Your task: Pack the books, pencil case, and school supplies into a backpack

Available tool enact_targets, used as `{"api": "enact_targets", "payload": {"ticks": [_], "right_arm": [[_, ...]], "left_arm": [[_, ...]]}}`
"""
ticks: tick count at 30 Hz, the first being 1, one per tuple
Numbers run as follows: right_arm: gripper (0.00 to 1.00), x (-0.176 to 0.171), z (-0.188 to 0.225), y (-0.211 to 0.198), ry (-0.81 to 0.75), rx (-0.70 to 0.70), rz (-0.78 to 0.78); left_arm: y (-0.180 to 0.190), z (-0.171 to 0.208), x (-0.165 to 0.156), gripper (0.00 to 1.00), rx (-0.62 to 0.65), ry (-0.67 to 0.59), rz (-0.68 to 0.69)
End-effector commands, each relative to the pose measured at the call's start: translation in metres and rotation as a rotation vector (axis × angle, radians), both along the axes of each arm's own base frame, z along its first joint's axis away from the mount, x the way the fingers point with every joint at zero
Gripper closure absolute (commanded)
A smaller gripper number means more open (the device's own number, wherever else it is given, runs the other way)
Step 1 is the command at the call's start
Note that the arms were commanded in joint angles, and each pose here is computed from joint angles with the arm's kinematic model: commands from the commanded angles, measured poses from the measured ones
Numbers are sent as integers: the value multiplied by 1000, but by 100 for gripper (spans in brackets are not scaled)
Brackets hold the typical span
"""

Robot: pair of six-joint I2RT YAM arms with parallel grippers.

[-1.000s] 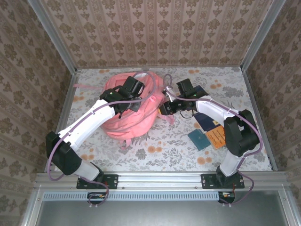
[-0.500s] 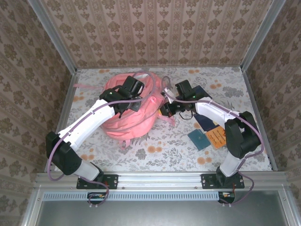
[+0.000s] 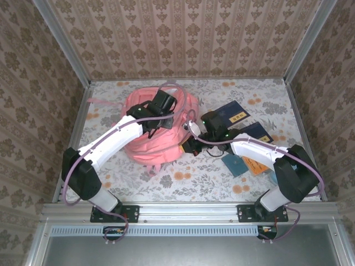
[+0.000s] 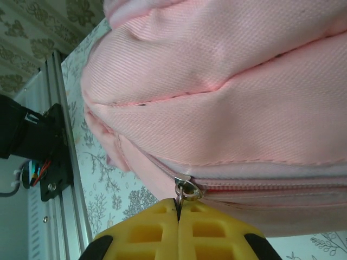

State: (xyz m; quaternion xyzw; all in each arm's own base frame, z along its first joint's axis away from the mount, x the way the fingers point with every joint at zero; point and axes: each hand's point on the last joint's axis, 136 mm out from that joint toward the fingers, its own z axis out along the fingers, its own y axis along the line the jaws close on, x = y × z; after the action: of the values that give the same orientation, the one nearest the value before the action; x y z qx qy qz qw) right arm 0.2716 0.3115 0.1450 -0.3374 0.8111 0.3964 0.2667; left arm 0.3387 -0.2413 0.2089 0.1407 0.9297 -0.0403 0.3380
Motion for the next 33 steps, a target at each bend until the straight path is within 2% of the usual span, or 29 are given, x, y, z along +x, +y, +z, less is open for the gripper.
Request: {"api": "enact_targets", "payload": {"ticks": [1,4,8,12,17,19,24,29,33], "right_arm": [[99,11,23,-3,-68,62,-69],[86,30,15,-25,-70,19,-213],[61,41,10,-36,-24,-3,-284],[51,58,14,-42,65,40,-391],[43,85,18,-63,264,112,-622],[41,88,12,-62,368,126,-662],[39,90,6,-43,565,215,-660],[39,95,-1,-39,650,211,-695],[40,95,7,-22,712,319,-623]], "left_arm": [[-14,43,26,100,-137,-139,56],[-16,47,21,100,-148,-144,11],[-22,49,15,100,-174,-130,-46],[-20,48,15,100,-157,-129,-56],[-18,44,13,100,-155,-117,-79],[-19,43,13,100,-159,-111,-89],[-22,43,12,100,-178,-104,-99],[-22,41,12,100,-181,-98,-96],[-23,42,12,100,-189,-97,-96]]}}
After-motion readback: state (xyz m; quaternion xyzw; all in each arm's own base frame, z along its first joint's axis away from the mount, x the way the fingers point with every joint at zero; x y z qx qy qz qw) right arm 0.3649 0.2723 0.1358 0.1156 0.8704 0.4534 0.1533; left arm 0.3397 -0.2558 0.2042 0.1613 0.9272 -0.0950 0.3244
